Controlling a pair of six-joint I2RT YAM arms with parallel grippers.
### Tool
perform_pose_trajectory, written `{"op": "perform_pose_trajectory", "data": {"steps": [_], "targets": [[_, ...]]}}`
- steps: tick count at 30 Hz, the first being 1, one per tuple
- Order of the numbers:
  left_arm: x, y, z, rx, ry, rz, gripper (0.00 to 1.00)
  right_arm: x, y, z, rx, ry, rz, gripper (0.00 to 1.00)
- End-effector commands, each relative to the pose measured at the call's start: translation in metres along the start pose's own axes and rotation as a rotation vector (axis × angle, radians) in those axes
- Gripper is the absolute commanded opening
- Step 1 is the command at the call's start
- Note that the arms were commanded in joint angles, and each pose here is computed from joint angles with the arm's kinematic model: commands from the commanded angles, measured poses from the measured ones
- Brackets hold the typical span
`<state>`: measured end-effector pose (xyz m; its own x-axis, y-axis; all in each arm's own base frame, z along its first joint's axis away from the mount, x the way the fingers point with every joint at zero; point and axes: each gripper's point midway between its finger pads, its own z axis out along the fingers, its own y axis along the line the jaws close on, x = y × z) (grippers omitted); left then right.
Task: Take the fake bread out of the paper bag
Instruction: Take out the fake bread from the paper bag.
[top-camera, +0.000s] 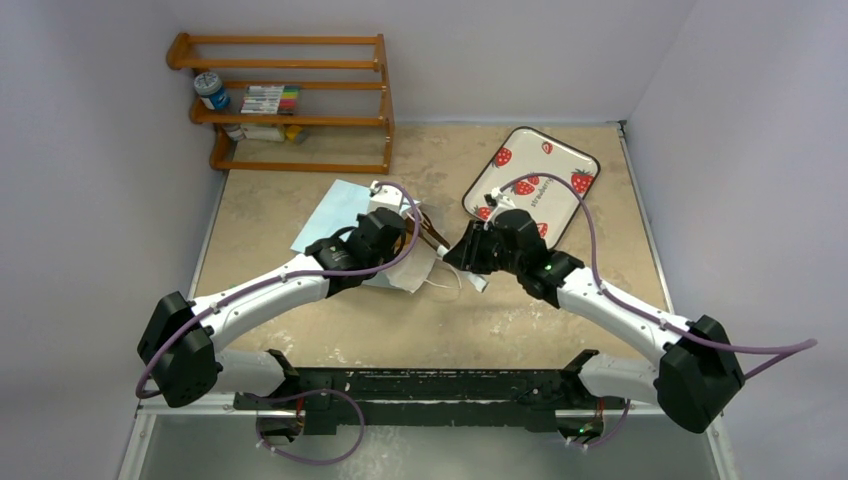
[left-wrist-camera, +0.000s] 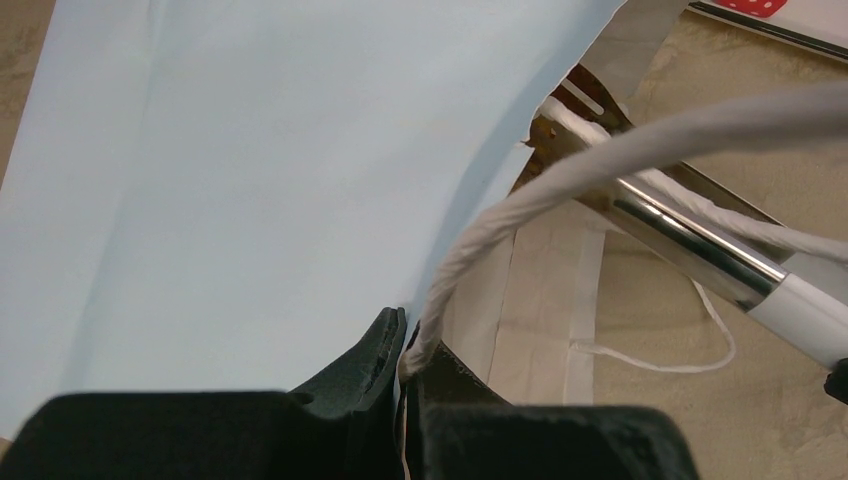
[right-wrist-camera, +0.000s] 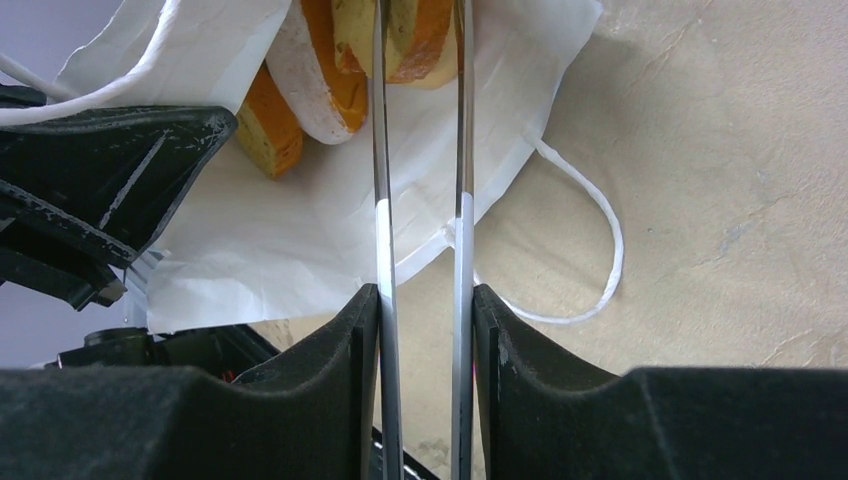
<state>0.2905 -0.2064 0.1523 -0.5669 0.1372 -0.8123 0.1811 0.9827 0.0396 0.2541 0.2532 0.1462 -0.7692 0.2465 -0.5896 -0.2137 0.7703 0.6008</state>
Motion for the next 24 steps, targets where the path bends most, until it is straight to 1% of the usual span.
{"op": "perform_pose_trajectory", "data": {"steps": [1,5,9,13,19,24], "targets": [[-0.029,0.0,-0.008,-0.008,-0.083,-0.056,0.0,-0.034,0.03,-0.014,-0.078,-0.095,0.001,0.06],[-0.034,0.006,-0.007,-0.05,-0.11,-0.092,0.0,-0.035,0.029,-0.024,-0.072,-0.106,0.016,0.0],[-0.037,0.008,-0.002,-0.086,-0.125,-0.115,0.0,-0.035,0.028,-0.034,-0.063,-0.117,0.021,0.0],[-0.04,0.008,0.002,-0.109,-0.126,-0.13,0.0,-0.04,0.027,-0.042,-0.057,-0.153,0.039,0.0],[-0.049,0.007,0.004,-0.112,-0.153,-0.178,0.0,-0.037,0.026,-0.053,-0.061,-0.16,0.066,0.0],[-0.052,0.017,0.006,-0.148,-0.16,-0.222,0.0,-0.036,0.026,-0.06,-0.064,-0.171,0.072,0.0]]}}
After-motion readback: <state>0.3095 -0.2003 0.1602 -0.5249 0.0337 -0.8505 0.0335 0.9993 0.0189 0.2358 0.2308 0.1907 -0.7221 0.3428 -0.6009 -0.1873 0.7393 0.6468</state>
